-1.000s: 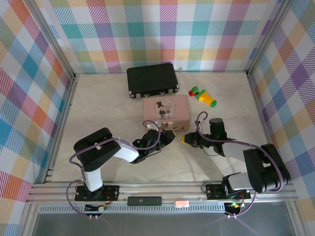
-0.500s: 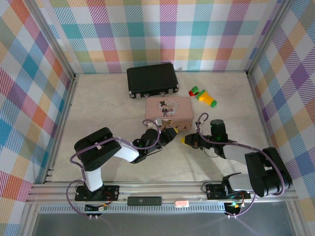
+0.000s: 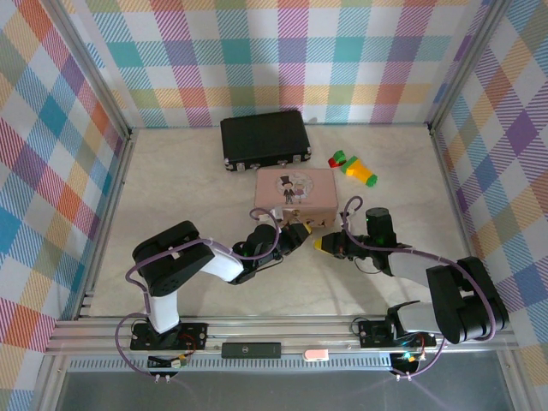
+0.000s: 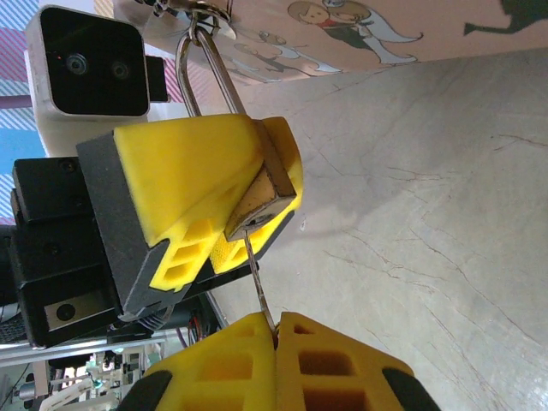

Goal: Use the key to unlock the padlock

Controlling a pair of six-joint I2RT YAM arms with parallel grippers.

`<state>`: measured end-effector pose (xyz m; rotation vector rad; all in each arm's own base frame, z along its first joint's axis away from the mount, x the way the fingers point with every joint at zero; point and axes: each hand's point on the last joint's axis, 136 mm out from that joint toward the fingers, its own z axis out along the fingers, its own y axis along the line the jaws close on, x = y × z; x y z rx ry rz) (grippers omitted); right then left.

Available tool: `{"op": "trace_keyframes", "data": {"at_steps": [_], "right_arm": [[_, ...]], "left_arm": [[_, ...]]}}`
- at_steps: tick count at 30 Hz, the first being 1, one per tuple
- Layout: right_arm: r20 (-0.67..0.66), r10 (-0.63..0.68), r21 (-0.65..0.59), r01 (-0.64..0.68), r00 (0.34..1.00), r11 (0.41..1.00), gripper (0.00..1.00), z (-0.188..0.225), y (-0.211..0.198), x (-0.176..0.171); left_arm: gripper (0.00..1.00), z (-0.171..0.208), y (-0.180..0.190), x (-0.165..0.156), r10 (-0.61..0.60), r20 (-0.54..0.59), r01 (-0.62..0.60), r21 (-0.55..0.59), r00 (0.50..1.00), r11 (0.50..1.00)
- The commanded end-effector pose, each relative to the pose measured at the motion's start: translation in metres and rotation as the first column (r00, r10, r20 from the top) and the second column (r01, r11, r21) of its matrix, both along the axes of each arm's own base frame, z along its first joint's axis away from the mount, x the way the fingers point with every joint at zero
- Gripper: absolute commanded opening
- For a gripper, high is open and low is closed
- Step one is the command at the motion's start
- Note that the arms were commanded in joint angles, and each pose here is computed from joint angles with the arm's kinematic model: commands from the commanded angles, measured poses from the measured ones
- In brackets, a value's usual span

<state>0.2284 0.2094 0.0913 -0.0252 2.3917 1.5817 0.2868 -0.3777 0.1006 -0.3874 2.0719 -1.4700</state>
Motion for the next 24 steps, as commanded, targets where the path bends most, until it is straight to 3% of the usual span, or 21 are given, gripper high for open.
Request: {"op": "trace_keyframes", "data": {"at_steps": [1,24], "right_arm": [[0.044,0.010,0.015,-0.011,0.999,1.000,0.00,0.0134,0.0025,0.0058],[0.076,-0.022,-0.021,0.023,0.997,0.999,0.00,0.0145,0.0033,0.0128]], "left_arm": [[0.00,0.0409,-0.0122,0.0081,-0.005,0.086,0.015,-0.122,0.996,0.992],[0.00,0.0349,-0.0153,0.0038,-0.015,0.070,0.022,-0.104,0.997,0.994]]}}
